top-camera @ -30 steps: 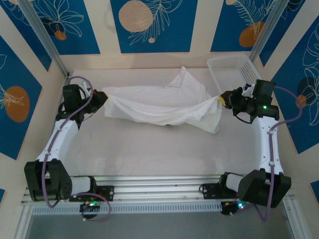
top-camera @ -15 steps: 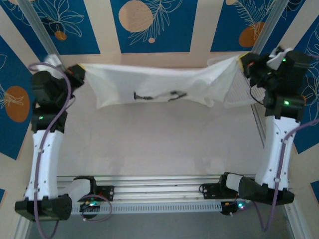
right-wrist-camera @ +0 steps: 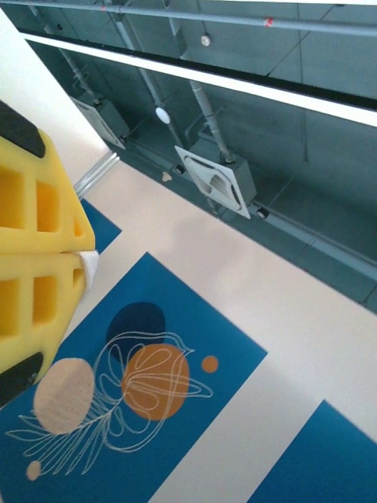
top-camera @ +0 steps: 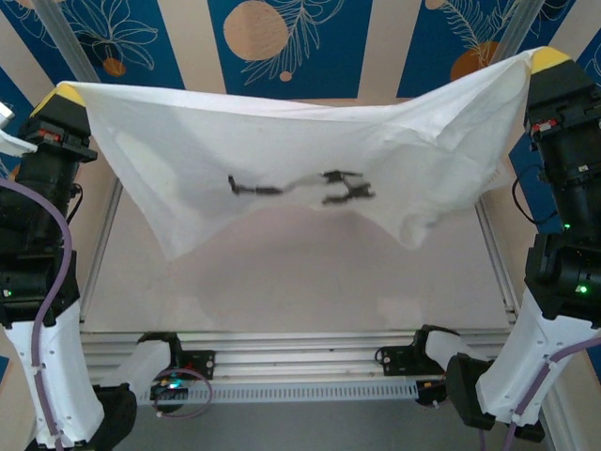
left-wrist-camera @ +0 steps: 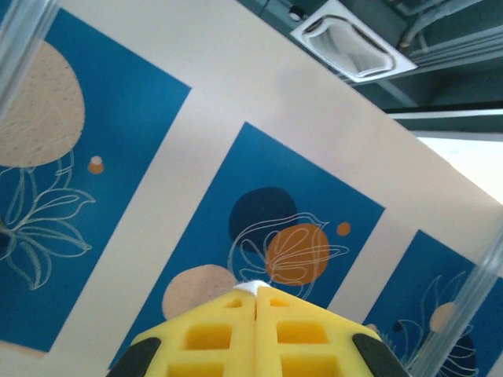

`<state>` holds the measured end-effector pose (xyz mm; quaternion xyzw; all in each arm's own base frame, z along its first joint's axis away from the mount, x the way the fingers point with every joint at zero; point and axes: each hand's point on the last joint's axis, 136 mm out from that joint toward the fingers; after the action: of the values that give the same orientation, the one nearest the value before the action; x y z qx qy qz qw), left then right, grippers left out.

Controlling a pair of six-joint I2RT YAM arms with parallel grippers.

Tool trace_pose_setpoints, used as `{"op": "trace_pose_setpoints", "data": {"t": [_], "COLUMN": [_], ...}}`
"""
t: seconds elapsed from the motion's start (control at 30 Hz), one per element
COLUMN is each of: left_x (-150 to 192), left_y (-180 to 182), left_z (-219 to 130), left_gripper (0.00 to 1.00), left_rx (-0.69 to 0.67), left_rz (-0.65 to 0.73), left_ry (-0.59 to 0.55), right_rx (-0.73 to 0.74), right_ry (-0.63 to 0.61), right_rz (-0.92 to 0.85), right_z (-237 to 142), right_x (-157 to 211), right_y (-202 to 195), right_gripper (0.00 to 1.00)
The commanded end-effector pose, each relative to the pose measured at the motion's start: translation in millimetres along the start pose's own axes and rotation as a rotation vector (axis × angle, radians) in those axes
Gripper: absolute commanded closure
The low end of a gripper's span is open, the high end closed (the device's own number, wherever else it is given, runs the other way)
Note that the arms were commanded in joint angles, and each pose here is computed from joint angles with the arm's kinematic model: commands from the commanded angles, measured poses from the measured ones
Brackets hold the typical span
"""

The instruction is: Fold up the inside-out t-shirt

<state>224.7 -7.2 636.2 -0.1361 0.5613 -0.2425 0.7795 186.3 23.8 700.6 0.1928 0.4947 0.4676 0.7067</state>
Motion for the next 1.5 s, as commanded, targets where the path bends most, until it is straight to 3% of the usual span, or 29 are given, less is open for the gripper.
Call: {"op": "trace_pose_setpoints", "data": {"t": [0.0,0.23,0.47,0.73,0.9,1.0,1.13,1.27,1.37,1.47], "left_x": [-4,37,48,19,34,73,173,297,372,430], "left_y": [21,47,67,46,53,72,125,197,228,252], "left_z": [7,81,148,166,163,158,138,96,58,20], "left_gripper": [1.00,1.00,1.00,1.00,1.00,1.00,1.00,1.00,1.00,1.00], "left_rx": [-0.130,-0.126,-0.134,-0.072,-0.084,-0.089,-0.139,-0.257,-0.274,-0.327], "left_rz": [0.039,0.013,0.057,0.103,0.108,0.114,0.072,-0.010,-0.070,-0.155], "left_ry": [0.001,0.099,0.085,0.027,0.076,0.141,0.318,0.537,0.652,0.774], "right_rx": [-0.051,-0.129,-0.218,-0.255,-0.182,-0.082,0.152,0.342,0.442,0.563], "right_ry": [-0.088,0.071,0.001,-0.118,-0.056,0.087,0.432,0.726,0.823,0.898], "right_rz": [-0.018,0.068,0.039,0.028,0.010,0.021,0.080,0.292,0.431,0.504], "right_z": [13,99,175,190,195,205,198,141,84,34], "right_x": [-22,-3,2,-9,9,43,135,254,322,363], "right_y": [10,-13,-29,-31,-46,-82,-180,-307,-382,-429], "right_gripper": [1.00,1.00,1.00,1.00,1.00,1.00,1.00,1.00,1.00,1.00]}}
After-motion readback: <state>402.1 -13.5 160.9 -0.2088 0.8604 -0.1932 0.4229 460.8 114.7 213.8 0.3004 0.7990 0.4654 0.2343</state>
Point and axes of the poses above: each hand's point on the last joint's axis, 136 mm out from that joint toward the fingers, its own z axis out along the fingers, its own y axis along the line the jaws close on, x = y × z, and after that the axes turned 1 degree about z, right-handed
